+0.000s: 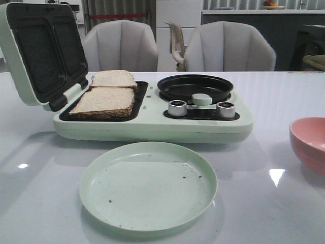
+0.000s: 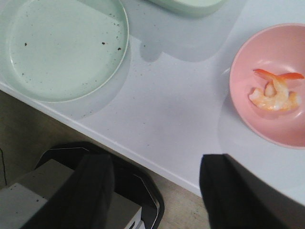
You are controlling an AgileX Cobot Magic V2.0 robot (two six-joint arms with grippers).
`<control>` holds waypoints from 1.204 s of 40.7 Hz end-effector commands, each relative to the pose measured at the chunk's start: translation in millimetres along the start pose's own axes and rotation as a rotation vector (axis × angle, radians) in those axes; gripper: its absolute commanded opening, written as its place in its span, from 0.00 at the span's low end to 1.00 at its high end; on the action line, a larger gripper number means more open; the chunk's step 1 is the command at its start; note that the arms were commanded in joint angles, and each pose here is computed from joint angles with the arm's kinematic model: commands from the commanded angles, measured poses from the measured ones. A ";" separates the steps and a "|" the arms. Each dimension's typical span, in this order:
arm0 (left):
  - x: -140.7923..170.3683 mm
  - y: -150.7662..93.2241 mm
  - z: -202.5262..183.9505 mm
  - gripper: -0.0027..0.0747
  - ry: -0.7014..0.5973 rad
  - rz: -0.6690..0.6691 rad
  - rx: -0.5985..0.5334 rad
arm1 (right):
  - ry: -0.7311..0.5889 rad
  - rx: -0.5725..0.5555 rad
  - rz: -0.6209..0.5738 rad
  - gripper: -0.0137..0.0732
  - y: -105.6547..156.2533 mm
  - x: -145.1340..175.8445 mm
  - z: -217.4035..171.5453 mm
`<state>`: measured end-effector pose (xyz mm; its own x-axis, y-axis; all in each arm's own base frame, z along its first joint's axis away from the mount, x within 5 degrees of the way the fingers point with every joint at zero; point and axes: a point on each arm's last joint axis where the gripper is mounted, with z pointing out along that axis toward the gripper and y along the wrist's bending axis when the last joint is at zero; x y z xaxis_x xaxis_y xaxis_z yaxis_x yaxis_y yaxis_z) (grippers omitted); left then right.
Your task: Make breakfast with bread and shrimp
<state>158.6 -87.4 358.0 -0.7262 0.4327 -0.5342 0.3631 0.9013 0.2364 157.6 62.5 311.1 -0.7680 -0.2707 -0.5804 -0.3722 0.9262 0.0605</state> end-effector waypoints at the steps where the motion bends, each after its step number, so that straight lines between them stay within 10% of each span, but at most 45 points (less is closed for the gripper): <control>1: -16.5 22.0 0.4 0.16 -0.040 -0.055 -0.092 | -0.075 0.001 0.007 0.74 0.0 -8.4 -8.6; 9: -33.8 72.8 28.5 0.17 0.039 -0.183 -0.132 | -0.075 0.001 0.007 0.74 0.0 -8.4 -8.6; 27: -73.0 182.1 104.6 0.17 -0.211 -0.671 0.187 | -0.075 0.001 0.007 0.74 0.0 -8.4 -8.6; 49: -136.2 180.7 159.5 0.17 -0.326 -0.700 0.404 | -0.075 0.001 0.007 0.74 0.0 -8.4 -8.6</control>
<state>422.8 27.3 301.2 -0.7516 -0.3126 -0.5808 0.0113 0.8743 -0.4853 157.3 62.5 310.8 -0.7713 -0.2695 -0.5766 -0.3709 0.9265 0.0631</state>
